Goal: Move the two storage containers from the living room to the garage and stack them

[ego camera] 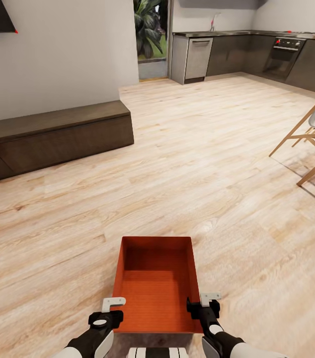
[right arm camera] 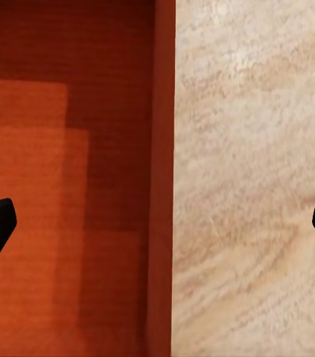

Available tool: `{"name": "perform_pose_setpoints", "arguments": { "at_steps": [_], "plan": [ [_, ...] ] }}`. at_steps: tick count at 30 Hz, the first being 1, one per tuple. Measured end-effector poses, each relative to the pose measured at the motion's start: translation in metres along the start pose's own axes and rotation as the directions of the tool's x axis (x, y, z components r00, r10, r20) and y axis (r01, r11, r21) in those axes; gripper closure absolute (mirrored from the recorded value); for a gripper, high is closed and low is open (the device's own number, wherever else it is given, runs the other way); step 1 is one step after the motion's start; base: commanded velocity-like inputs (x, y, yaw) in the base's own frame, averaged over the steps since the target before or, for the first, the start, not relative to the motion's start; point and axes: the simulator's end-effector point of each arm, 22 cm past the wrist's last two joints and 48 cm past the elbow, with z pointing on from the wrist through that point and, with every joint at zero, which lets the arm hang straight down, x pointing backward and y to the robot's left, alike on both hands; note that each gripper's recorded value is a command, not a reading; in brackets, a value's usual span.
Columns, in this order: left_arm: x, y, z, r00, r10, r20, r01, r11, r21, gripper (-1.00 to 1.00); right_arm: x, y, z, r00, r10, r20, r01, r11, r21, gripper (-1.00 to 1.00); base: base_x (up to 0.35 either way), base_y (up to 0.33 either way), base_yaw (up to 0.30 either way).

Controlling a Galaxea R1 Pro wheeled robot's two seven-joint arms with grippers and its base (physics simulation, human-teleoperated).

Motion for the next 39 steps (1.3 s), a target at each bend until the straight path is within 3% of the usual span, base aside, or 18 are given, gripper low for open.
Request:
{"name": "perform_pose_setpoints", "arguments": {
  "at_steps": [39],
  "plan": [
    [0.0000, 0.0001, 0.0000, 1.000, -0.001, 0.000, 0.001, 1.000, 0.000, -1.00, -0.0007, 0.0003, 0.0002, 1.000, -0.001, 0.001, 0.001, 1.000, 0.000, -1.00, 0.000, 0.000, 0.000]
  ]
}}
